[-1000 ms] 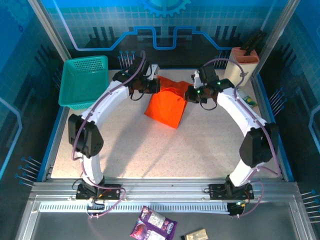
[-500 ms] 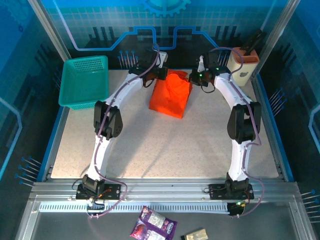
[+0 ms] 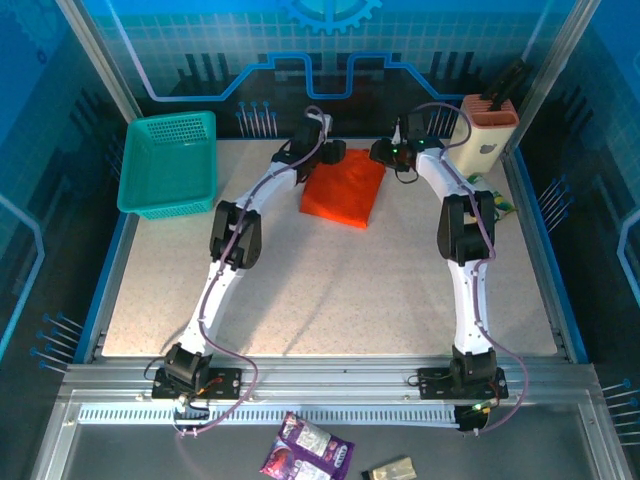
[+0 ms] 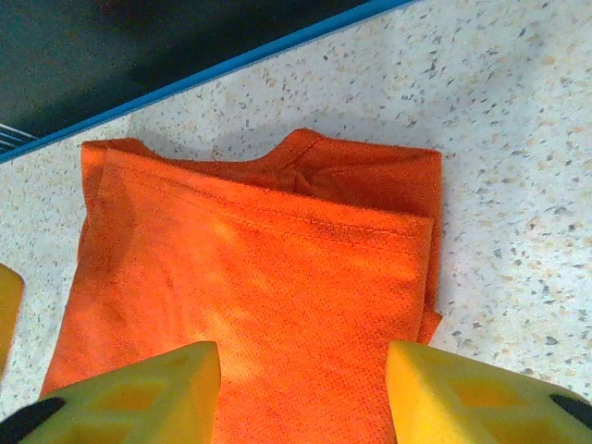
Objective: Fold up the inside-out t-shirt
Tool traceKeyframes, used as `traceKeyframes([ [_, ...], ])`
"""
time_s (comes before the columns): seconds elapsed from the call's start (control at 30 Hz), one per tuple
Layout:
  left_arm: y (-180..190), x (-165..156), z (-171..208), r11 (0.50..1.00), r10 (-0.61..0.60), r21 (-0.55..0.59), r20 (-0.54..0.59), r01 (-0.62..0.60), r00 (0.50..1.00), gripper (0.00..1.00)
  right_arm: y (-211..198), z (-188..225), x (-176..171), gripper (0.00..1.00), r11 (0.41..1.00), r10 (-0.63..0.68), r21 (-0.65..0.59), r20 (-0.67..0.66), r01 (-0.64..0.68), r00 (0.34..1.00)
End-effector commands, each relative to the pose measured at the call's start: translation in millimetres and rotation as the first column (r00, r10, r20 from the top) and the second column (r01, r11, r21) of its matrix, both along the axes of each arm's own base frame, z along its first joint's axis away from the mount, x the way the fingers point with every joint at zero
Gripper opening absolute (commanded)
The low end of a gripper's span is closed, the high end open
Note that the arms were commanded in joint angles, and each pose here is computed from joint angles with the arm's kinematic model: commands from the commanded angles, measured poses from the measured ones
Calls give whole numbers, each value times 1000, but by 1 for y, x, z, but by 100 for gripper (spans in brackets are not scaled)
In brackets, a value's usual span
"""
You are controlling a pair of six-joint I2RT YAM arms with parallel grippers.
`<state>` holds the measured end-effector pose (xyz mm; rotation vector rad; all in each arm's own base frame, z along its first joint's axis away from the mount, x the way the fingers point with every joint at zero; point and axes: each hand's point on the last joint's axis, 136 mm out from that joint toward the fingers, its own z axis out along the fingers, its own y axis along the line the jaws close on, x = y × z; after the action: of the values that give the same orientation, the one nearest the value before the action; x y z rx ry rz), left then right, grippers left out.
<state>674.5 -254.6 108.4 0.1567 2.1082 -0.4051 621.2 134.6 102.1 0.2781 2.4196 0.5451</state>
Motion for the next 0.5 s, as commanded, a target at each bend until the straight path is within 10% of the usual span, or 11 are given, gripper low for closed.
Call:
traceKeyframes([
  [0.0, 5, -12, 68, 997, -1, -76, 75, 7, 997, 68, 3, 64, 1, 52, 1000, -1, 19, 132, -1, 991],
  [0.47, -6, -111, -40, 984, -125, -173, -472, 47, 873, 18, 92, -26, -29, 46, 879, 314, 404, -90, -254, 945],
])
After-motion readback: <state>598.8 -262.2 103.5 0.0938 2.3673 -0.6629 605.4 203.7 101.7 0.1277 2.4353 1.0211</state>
